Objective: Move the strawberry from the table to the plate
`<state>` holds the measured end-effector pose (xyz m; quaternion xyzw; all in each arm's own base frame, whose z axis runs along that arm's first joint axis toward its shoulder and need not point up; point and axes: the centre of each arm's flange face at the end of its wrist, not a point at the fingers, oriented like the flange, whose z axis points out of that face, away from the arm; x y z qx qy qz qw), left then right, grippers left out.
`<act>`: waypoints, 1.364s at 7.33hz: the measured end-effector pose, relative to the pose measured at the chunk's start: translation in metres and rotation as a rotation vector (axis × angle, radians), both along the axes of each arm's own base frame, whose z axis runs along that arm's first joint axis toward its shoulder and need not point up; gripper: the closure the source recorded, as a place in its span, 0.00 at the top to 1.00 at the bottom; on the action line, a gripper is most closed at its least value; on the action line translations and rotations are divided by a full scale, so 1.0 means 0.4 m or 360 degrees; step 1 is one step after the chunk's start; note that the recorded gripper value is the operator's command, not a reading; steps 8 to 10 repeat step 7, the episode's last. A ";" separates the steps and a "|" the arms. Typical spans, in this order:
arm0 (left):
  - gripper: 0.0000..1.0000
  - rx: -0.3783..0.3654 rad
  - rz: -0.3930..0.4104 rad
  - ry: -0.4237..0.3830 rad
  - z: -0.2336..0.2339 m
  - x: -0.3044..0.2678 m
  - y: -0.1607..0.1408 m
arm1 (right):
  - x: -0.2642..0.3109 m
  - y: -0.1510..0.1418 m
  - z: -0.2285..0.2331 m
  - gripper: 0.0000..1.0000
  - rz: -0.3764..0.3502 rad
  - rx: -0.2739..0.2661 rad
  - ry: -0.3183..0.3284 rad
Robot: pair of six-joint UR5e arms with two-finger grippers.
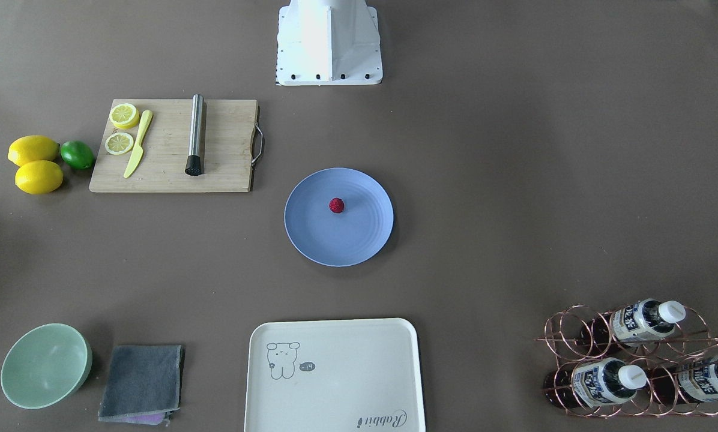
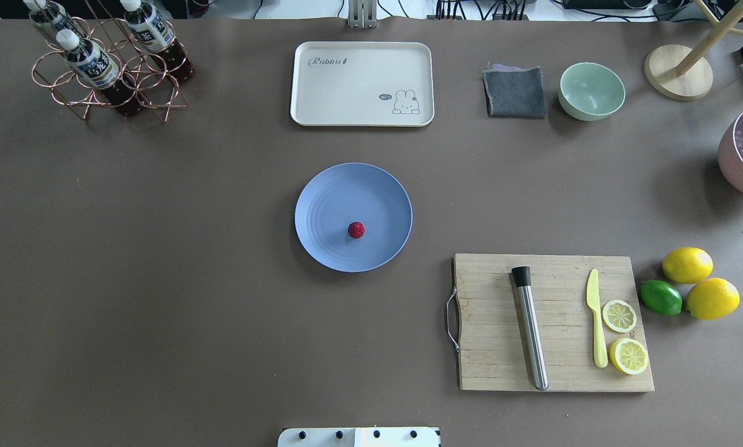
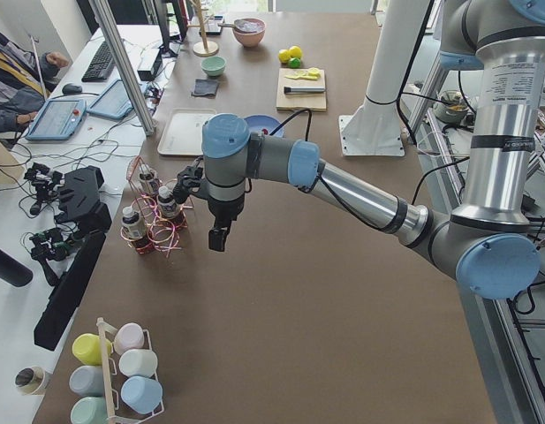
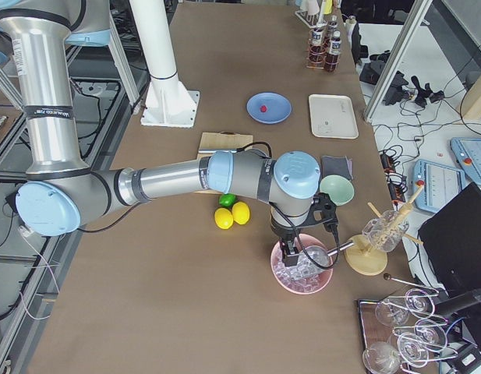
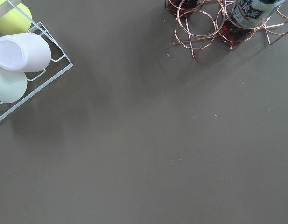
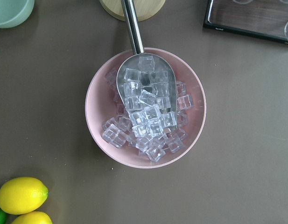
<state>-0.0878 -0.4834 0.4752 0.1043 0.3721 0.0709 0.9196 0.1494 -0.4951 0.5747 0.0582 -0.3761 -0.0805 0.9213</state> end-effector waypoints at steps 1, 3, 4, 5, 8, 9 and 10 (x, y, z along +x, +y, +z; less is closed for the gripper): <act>0.96 0.0017 -0.0003 0.0003 -0.016 -0.002 0.007 | -0.009 0.006 0.001 1.00 -0.0008 0.0000 -0.0006; 0.97 0.0061 -0.0010 0.0005 -0.057 -0.006 0.027 | -0.019 0.014 -0.013 1.00 -0.0018 0.0017 -0.0002; 0.97 0.0064 -0.0010 0.0006 -0.063 -0.006 0.031 | -0.023 0.024 -0.016 1.00 -0.0017 0.0017 -0.0004; 0.97 0.0054 -0.0008 0.0007 -0.056 -0.005 0.028 | -0.028 0.032 -0.017 1.00 -0.0014 0.0011 -0.0009; 0.97 0.0025 -0.0005 0.0012 -0.031 -0.004 0.016 | -0.043 0.033 -0.015 1.00 -0.0030 0.0005 -0.0004; 0.97 0.0025 -0.0005 0.0012 -0.031 -0.004 0.016 | -0.043 0.033 -0.015 1.00 -0.0030 0.0005 -0.0004; 0.97 0.0025 -0.0005 0.0012 -0.031 -0.004 0.016 | -0.043 0.033 -0.015 1.00 -0.0030 0.0005 -0.0004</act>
